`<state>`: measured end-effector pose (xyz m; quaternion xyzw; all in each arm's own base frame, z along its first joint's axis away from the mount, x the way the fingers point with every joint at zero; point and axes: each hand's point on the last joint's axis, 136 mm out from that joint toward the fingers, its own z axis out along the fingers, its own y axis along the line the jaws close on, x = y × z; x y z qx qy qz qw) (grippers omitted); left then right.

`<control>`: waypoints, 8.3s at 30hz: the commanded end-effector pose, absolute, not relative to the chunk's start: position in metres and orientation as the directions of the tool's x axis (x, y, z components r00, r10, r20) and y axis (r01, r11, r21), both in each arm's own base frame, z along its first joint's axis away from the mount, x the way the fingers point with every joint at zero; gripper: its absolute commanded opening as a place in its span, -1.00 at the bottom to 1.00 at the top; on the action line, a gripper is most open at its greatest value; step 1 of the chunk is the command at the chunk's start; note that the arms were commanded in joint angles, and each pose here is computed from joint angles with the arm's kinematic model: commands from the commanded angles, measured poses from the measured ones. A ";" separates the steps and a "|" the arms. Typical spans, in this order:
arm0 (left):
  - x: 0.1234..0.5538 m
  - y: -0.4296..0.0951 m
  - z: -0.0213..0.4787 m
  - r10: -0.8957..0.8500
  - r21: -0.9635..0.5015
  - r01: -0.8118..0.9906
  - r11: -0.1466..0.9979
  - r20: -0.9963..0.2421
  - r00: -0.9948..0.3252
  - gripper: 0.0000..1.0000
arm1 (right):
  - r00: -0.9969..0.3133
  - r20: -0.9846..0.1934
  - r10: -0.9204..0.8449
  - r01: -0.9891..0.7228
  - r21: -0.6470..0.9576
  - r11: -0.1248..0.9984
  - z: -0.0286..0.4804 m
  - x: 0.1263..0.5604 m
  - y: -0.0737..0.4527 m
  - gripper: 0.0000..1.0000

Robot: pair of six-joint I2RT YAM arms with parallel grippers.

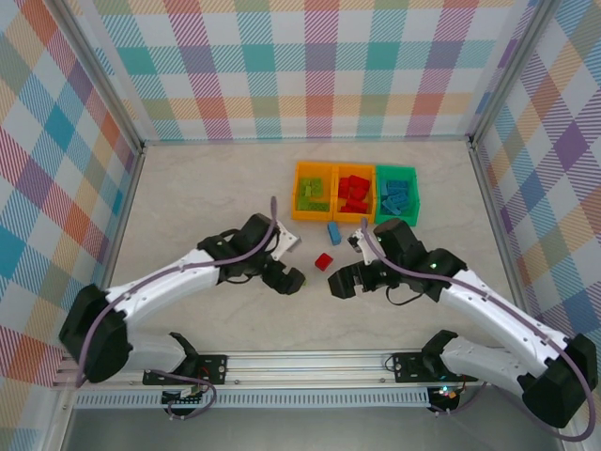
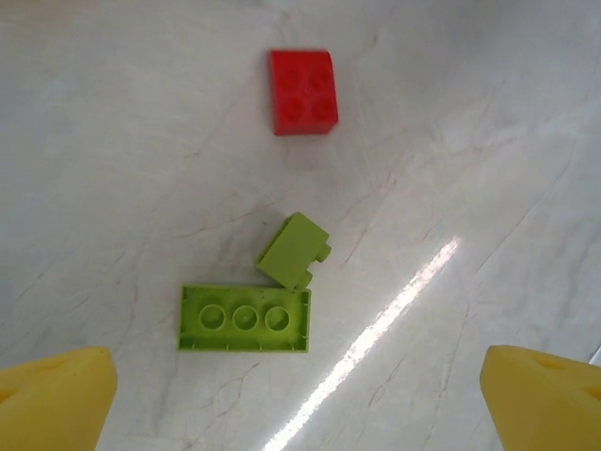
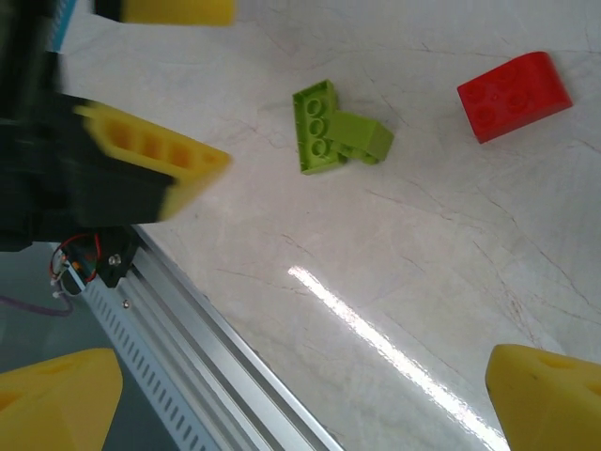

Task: Sort the legos into containers by color

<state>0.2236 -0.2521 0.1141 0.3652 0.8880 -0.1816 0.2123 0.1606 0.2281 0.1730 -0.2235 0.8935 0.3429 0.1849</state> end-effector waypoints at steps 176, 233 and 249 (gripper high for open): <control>0.384 -0.311 0.308 -0.170 -0.435 0.407 0.803 -0.822 -0.544 0.13 | -0.770 -0.632 0.091 -0.298 0.482 0.824 0.173 0.207 0.187 0.99; 0.150 -0.204 0.206 0.651 0.274 0.938 0.213 -0.755 0.073 1.00 | -0.571 -0.821 0.014 -0.186 0.146 0.972 0.184 0.351 0.154 -0.87; 0.149 -0.207 0.193 0.654 0.249 0.948 0.198 -0.754 0.061 1.00 | -0.689 -0.691 0.220 0.047 0.261 0.964 0.142 0.492 0.071 -0.06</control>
